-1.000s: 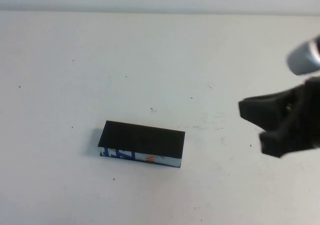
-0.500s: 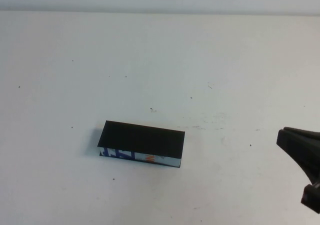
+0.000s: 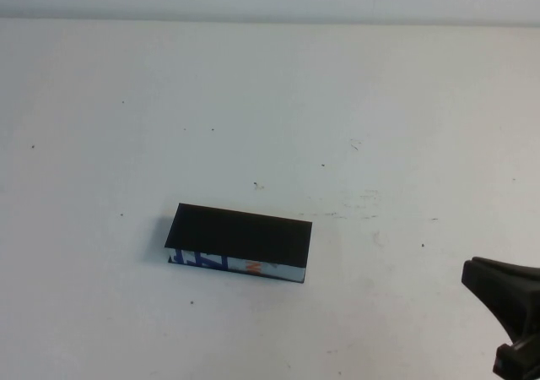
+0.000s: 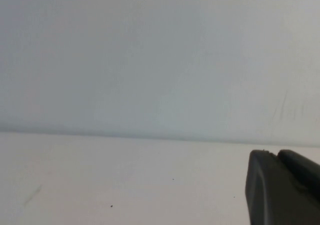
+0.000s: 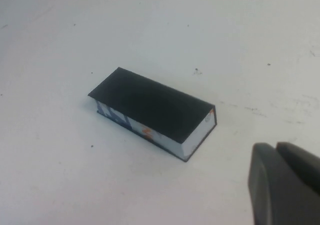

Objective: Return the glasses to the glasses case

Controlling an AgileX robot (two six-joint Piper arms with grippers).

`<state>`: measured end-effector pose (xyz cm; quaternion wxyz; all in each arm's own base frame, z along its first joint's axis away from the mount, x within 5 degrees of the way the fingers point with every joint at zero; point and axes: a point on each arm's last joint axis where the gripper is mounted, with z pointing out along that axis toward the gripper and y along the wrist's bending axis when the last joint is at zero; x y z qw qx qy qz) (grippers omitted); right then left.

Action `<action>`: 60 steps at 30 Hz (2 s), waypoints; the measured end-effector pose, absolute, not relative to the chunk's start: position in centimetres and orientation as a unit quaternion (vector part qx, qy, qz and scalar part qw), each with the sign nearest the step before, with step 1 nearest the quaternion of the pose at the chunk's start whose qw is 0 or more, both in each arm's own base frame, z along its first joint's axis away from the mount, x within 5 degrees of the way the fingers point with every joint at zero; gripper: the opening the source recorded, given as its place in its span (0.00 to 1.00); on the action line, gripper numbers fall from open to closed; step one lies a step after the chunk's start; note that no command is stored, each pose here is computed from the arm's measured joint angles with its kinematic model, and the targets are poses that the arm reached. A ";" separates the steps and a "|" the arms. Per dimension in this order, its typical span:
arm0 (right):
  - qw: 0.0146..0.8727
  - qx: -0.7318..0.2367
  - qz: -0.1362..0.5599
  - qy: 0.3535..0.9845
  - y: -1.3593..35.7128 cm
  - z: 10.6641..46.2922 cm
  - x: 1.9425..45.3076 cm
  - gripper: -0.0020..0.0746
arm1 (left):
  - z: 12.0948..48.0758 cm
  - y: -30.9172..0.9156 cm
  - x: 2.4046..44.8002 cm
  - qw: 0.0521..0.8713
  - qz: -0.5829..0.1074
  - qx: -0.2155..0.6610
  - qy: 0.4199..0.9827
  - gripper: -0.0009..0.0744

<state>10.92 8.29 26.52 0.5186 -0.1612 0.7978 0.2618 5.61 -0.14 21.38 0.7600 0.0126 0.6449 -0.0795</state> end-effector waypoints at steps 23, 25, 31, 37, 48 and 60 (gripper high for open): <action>0.685 0.012 0.064 0.725 0.5 19.5 5.9 0.01 | 21.4 -0.1 5.6 0.760 -0.079 0.012 0.645 0.01; 0.668 0.014 0.060 0.741 0.5 19.0 5.7 0.01 | 21.4 -0.1 5.6 0.760 -0.080 0.011 0.645 0.01; 0.604 0.003 0.061 0.794 0.8 17.4 5.3 0.01 | 21.4 -0.1 5.6 0.760 -0.080 0.012 0.645 0.01; 0.601 0.003 0.063 0.797 0.8 17.4 5.3 0.01 | 21.4 -0.1 5.6 0.761 -0.080 0.012 0.644 0.01; 0.601 0.003 0.063 0.797 0.8 17.4 5.3 0.01 | 21.4 -0.1 5.6 0.761 -0.080 0.012 0.644 0.01; 0.601 0.003 0.063 0.797 0.8 17.4 5.3 0.01 | 21.4 -0.1 5.6 0.761 -0.080 0.012 0.644 0.01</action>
